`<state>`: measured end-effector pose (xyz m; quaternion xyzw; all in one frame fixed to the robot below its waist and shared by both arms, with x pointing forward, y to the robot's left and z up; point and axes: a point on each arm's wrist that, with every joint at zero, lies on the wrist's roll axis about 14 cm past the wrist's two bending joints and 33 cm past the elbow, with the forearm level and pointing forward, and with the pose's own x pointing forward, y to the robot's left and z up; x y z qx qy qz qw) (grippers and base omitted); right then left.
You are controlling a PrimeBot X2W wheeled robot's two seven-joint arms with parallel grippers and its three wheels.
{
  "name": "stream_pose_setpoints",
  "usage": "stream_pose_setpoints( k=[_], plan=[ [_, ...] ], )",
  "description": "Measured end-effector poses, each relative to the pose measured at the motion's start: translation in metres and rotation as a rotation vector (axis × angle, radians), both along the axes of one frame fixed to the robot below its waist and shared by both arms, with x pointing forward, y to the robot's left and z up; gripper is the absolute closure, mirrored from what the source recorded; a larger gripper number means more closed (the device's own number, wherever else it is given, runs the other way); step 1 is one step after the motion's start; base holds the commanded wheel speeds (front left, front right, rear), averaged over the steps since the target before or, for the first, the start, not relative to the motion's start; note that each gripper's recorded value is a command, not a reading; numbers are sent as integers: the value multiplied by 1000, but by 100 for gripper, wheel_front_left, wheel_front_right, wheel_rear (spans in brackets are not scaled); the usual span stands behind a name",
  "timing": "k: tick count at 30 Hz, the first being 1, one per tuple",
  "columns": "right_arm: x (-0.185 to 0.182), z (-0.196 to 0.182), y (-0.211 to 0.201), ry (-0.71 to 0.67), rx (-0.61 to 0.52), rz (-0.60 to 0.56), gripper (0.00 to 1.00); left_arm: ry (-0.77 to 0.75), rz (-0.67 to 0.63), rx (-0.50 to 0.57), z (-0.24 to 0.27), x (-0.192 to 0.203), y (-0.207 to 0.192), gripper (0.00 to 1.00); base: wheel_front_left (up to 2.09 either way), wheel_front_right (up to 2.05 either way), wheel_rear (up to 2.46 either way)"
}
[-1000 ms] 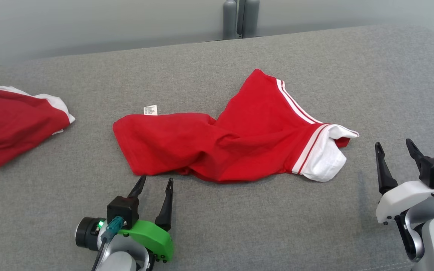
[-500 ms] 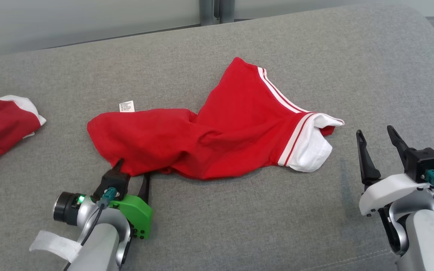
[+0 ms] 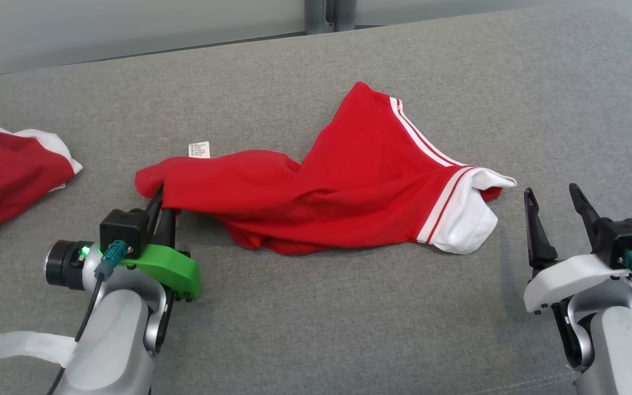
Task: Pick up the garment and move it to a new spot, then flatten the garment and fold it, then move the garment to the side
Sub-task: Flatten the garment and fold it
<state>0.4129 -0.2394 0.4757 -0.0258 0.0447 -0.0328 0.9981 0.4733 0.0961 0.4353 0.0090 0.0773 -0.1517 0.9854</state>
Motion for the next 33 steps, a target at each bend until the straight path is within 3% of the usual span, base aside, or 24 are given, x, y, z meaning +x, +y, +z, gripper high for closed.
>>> stream_pose_setpoints(
  k=[5,13,21,29,30,32,33],
  plan=[
    [6,1,18,-6,16,44,0,-69,15,22,32,9,13,100,0,0,0],
    [16,5,28,-26,22,69,0,-110,-60,102,72,53,-6,100,0,0,0],
    [10,-8,3,-2,27,-5,0,-15,-164,182,42,94,-50,100,0,0,0],
    [1,-31,-20,54,14,-74,0,-23,-284,196,19,113,-103,100,0,0,0],
    [0,-34,-21,63,13,-78,0,-15,-298,197,15,113,-109,80,0,0,0],
    [1,-38,-22,73,13,-78,0,8,-322,202,4,111,-116,0,0,0,0],
    [3,-38,-21,70,15,-75,0,22,-327,200,-1,110,-117,0,0,0,0]
  ],
)
